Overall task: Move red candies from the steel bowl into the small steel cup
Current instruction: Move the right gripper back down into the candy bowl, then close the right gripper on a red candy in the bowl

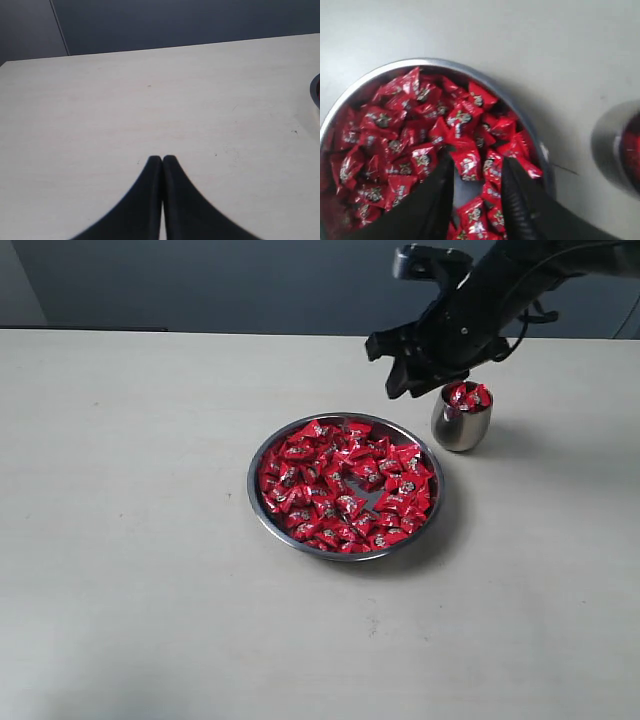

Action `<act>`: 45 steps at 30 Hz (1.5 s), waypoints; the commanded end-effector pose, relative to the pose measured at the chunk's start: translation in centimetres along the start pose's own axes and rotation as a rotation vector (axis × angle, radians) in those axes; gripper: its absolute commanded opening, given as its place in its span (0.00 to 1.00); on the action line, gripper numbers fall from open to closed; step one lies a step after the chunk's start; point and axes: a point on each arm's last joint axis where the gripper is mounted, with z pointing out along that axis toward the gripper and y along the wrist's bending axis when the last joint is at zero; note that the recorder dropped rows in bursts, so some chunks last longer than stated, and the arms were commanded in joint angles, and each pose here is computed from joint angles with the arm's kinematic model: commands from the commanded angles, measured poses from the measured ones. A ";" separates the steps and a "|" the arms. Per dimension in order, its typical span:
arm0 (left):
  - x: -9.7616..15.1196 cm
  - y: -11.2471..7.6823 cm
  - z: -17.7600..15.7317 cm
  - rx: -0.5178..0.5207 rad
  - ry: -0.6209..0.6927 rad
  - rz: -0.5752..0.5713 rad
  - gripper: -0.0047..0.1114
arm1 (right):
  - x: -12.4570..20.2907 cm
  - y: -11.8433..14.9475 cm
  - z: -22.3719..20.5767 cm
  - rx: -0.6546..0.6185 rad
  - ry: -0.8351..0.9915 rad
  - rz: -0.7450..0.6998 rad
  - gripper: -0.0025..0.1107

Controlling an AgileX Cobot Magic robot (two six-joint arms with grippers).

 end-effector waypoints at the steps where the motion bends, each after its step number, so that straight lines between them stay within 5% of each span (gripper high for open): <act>1: -0.4 0.0 -0.1 -0.001 -0.021 -0.003 0.04 | 0.8 2.2 1.8 0.000 0.067 -0.090 0.31; 9: -0.4 0.0 -0.1 -0.001 -0.021 -0.003 0.04 | 4.4 2.6 4.8 0.014 0.145 -0.097 0.31; 21: -0.4 0.0 -0.1 -0.001 -0.021 -0.003 0.04 | 5.7 6.5 5.8 0.040 0.217 -0.334 0.31; 45: -0.4 0.0 -0.1 -0.001 -0.021 -0.003 0.04 | 5.8 5.9 8.6 0.067 0.190 -0.335 0.40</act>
